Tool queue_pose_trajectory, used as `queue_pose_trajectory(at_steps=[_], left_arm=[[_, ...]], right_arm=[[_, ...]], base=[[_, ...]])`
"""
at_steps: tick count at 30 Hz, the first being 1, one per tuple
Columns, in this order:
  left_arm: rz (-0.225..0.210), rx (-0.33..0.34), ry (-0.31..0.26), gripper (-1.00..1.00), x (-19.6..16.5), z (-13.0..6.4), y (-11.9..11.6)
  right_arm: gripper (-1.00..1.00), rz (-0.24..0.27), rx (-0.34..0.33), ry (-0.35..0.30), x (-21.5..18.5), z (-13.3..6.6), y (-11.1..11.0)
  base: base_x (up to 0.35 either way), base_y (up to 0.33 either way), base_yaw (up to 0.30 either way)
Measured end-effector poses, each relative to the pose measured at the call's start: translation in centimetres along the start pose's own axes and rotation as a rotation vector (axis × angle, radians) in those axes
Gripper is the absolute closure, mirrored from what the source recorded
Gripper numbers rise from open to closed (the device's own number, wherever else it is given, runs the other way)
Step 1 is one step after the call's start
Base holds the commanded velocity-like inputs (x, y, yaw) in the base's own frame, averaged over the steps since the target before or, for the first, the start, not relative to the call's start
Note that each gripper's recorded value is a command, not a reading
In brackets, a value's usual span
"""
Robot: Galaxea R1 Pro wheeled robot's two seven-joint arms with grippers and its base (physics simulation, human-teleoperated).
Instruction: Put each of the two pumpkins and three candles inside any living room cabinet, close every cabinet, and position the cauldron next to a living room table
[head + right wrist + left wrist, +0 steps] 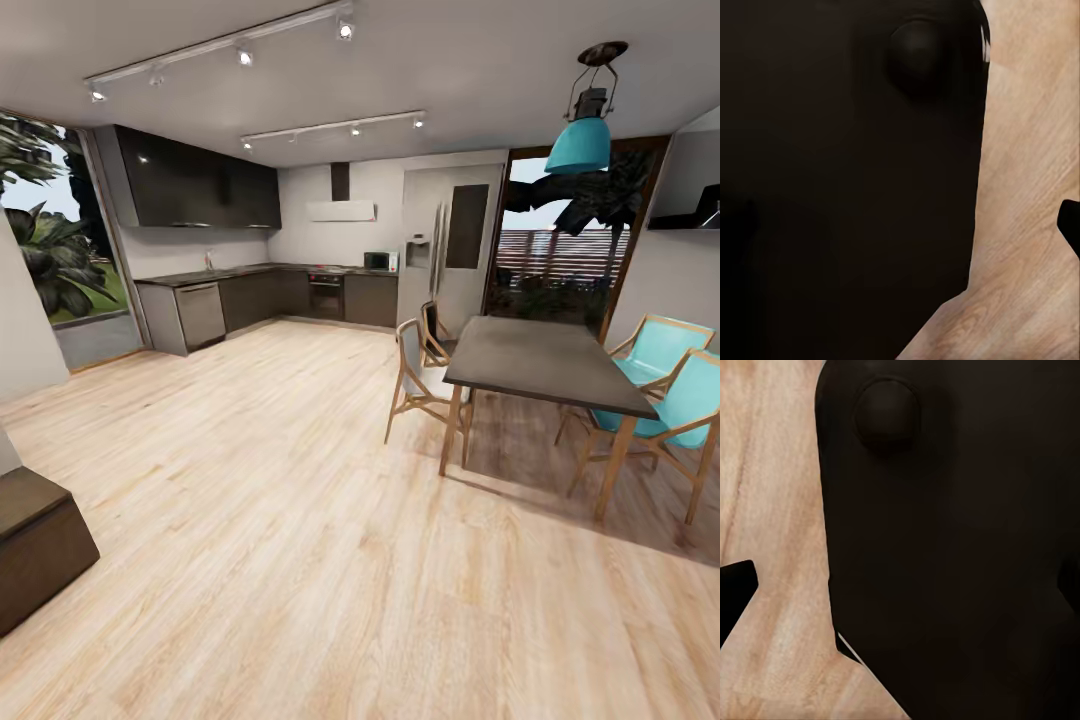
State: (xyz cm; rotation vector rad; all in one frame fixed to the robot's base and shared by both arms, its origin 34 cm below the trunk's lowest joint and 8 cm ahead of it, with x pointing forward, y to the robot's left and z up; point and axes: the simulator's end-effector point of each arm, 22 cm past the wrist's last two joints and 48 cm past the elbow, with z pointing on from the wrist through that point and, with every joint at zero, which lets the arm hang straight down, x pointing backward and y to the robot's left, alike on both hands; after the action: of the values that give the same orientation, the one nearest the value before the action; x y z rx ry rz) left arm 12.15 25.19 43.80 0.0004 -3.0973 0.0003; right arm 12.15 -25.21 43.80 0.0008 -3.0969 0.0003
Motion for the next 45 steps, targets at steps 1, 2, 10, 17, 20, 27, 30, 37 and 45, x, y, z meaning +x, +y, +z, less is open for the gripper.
queue_pose_trajectory(at_steps=[1, 2, 10, 17, 20, 27, 30, 37, 45], left_arm=[[-0.003, 0.004, -0.005, -1.00, 0.1, 0.0, -0.2], [-0.002, 0.004, -0.005, -1.00, 0.2, 0.0, -0.3], [-0.003, 0.000, -0.022, -1.00, -0.5, 0.0, 0.1], [-0.003, 0.000, -0.016, -1.00, -0.2, 0.0, 0.1], [-0.001, 0.000, -0.011, -1.00, 0.0, 0.0, 0.1], [-0.001, 0.000, 0.000, -1.00, 0.4, 0.0, 0.1], [0.000, 0.000, 0.004, -1.00, 0.5, 0.0, 0.1], [0.000, 0.000, 0.015, -1.00, 1.0, 0.0, 0.1], [-0.001, 0.000, 0.028, -1.00, 1.5, 0.0, 0.1]], right_arm=[[-1.00, -0.005, 0.003, -0.014, -0.8, 0.0, -0.2], [-1.00, -0.006, 0.004, -0.021, -1.3, 0.0, -0.2], [-1.00, 0.000, 0.005, -0.098, -5.5, -0.2, -0.2], [-1.00, 0.008, 0.006, -0.098, -5.5, -0.2, -0.3], [-1.00, 0.008, 0.006, -0.095, -5.4, -0.2, -0.3], [-1.00, 0.008, 0.006, -0.084, -5.0, -0.1, -0.3], [-1.00, 0.007, 0.006, -0.080, -4.8, -0.1, -0.3], [-1.00, 0.006, 0.006, -0.069, -4.4, 0.0, -0.3], [-1.00, 0.001, 0.009, -0.059, -4.0, 0.0, -0.5]], base=[[0.000, 0.000, 0.000], [0.000, 0.000, 0.000], [0.000, 0.000, 0.000], [0.000, 0.000, 0.000], [0.000, 0.000, 0.000], [0.000, 0.000, 0.000], [0.000, 0.000, 0.000], [0.000, 0.000, 0.000], [0.000, 0.000, 0.000]])
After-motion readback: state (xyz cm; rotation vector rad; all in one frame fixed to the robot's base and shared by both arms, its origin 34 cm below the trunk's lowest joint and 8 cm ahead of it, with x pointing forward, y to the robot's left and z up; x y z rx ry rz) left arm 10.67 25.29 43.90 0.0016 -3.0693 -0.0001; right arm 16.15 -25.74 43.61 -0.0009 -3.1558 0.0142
